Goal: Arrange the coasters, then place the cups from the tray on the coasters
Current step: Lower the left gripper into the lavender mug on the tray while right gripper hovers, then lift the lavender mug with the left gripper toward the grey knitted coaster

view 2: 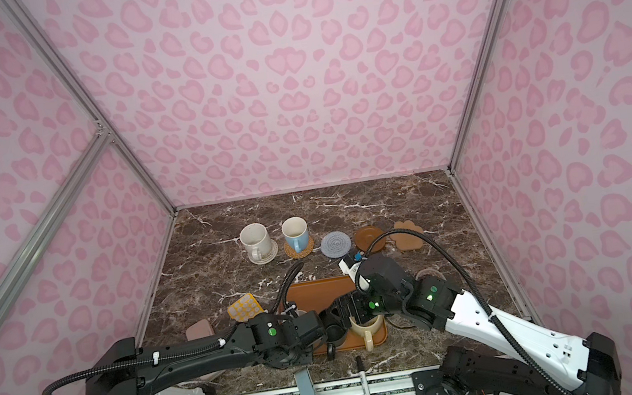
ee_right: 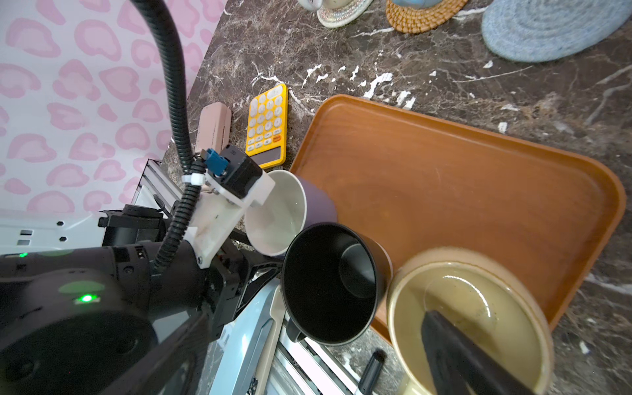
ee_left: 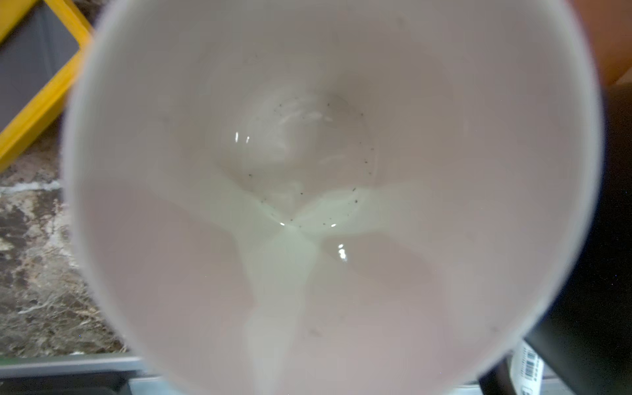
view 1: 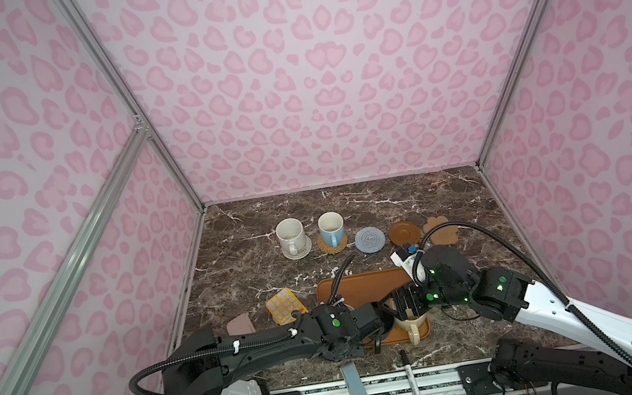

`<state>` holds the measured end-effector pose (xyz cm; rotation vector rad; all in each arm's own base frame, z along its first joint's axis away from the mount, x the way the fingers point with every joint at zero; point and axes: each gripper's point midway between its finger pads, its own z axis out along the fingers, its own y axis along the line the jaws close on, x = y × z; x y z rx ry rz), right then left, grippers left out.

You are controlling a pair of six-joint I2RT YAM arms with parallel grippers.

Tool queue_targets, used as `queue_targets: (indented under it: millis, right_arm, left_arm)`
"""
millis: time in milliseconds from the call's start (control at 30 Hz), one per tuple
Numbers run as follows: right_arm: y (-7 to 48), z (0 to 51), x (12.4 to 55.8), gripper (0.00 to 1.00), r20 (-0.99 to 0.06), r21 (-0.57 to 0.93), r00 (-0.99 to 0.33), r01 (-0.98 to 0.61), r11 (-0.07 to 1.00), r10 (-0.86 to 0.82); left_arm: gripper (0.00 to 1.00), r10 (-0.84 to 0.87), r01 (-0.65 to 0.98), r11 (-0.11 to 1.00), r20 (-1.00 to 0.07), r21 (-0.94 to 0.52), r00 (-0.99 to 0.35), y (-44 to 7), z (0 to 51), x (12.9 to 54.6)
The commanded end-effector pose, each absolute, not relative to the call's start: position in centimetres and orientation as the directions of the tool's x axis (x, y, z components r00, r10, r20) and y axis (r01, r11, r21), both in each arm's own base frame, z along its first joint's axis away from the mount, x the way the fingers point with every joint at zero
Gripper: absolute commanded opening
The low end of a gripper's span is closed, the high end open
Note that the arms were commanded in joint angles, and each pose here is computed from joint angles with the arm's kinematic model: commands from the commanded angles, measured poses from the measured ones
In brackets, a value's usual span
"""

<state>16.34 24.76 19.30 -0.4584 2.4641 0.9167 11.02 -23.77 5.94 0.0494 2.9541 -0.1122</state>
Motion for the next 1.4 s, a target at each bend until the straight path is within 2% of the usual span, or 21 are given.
queue_targets:
  millis: [0, 133, 300, 567, 933, 1367]
  right_arm:
    - [24.9, 19.4, 16.6, 0.98, -0.543, 0.531, -0.831, -0.449, 0.719, -0.118]
    - [24.6, 19.1, 16.6, 0.98, -0.543, 0.528, -0.832, -0.441, 0.726, -0.111]
    - [24.6, 18.8, 16.7, 0.98, -0.544, 0.530, -0.833, -0.436, 0.727, -0.102]
    - [24.5, 18.3, 16.7, 0.98, -0.536, 0.537, -0.840, -0.419, 0.732, -0.088]
    - [24.1, 18.3, 16.7, 0.98, -0.545, 0.537, -0.835, -0.413, 0.736, -0.071]
    - [24.8, 19.5, 17.9, 0.98, -0.592, 0.557, -0.806, -0.422, 0.715, -0.015]
  left_arm:
    - [0.38, 0.035, 0.047, 0.998, -0.212, -0.051, -0.977, -23.8, 6.2, 11.6]
    - [0.29, 0.037, 0.046, 0.998, -0.221, -0.040, -0.975, -23.6, 6.1, 11.8]
    - [0.24, 0.042, 0.049, 0.998, -0.220, -0.030, -0.975, -23.6, 6.0, 11.8]
    - [0.03, 0.044, 0.051, 0.998, -0.227, -0.023, -0.973, -23.5, 6.3, 11.9]
    - [0.03, 0.049, 0.064, 0.997, -0.300, -0.040, -0.953, -23.8, 9.1, 13.1]
    - [0.03, 0.027, 0.031, 0.999, -0.310, -0.009, -0.950, -22.3, 11.7, 14.5]
